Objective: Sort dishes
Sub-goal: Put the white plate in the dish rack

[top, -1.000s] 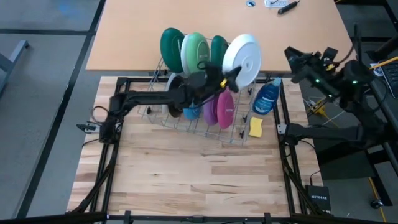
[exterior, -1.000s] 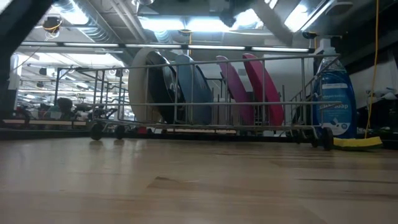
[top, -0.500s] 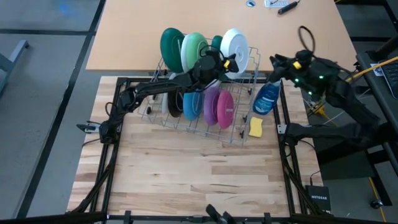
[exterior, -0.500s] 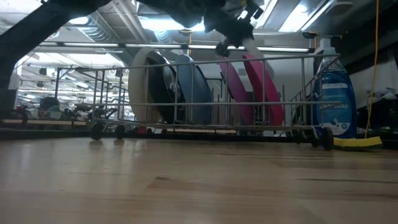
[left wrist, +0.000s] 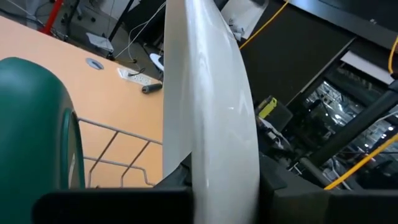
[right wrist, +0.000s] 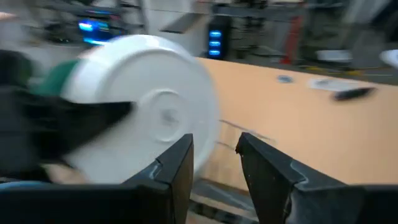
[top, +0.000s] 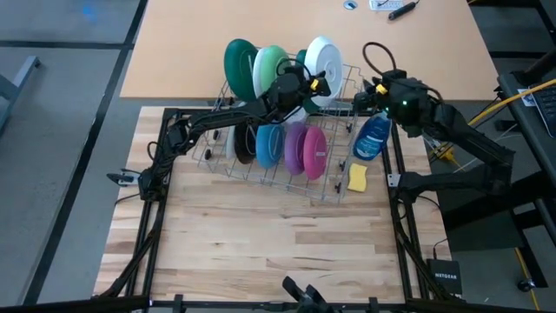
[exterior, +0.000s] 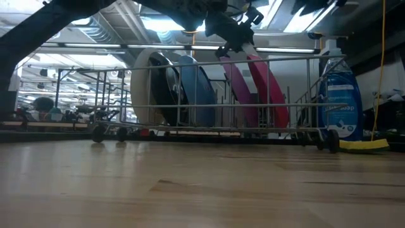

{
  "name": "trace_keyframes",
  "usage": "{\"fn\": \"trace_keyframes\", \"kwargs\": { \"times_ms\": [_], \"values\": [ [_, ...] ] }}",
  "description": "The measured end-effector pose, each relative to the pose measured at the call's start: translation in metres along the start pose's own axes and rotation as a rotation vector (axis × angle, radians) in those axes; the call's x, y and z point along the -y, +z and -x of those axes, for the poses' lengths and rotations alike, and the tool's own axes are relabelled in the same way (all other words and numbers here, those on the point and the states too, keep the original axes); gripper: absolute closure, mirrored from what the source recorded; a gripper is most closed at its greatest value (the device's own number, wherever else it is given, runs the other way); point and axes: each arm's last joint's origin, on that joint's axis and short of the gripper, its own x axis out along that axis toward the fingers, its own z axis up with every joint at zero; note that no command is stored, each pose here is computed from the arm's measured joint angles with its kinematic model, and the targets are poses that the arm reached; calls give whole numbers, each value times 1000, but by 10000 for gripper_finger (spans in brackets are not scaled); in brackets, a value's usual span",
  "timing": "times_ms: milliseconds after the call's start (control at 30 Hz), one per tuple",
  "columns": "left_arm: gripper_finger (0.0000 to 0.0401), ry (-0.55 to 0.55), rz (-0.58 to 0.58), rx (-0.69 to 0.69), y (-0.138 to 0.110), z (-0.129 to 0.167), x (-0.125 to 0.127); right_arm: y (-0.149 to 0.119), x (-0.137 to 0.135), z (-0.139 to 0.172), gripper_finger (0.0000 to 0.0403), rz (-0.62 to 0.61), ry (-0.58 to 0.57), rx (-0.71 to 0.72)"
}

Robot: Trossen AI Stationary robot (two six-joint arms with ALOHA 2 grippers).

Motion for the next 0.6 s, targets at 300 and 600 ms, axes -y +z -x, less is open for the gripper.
{"fn": "trace_keyframes", "kwargs": {
  "times_ms": [300, 600],
  "values": [
    [355, -6, 27, -10, 0, 0, 0, -9, 31, -20, 267, 60, -267, -119],
    [355, -10, 65, -18, -2, 1, 1, -28, 51, -75, 267, 59, -300, -413]
  ]
}}
